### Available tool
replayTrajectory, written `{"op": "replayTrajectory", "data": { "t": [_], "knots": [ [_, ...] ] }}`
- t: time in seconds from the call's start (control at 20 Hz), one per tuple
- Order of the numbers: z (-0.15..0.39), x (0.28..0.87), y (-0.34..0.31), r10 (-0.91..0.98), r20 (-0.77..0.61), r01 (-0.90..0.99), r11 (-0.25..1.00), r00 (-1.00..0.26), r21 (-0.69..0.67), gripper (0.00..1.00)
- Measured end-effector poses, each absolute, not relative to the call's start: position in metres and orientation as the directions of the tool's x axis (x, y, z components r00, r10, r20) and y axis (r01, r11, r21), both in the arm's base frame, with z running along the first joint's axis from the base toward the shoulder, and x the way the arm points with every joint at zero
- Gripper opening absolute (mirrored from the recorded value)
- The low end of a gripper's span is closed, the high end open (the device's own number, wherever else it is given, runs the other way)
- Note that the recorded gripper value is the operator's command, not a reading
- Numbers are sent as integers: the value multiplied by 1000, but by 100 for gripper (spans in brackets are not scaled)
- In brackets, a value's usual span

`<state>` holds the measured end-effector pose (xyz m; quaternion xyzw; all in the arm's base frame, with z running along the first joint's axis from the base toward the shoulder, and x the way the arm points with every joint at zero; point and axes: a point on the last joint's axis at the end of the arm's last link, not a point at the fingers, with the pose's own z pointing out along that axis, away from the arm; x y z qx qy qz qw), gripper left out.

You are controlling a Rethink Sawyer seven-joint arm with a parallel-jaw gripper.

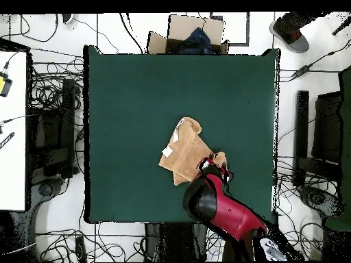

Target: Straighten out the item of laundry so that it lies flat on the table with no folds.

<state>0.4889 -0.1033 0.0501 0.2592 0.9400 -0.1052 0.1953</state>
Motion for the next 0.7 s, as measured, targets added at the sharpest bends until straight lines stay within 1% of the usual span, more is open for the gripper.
{"op": "replayTrajectory", "data": {
  "t": [0.35,0.7],
  "knots": [
    [64,492,-102,453,-441,541,837,-775,-89,100],
    [65,492,-94,455,-439,541,837,-775,-86,100]
  ]
}}
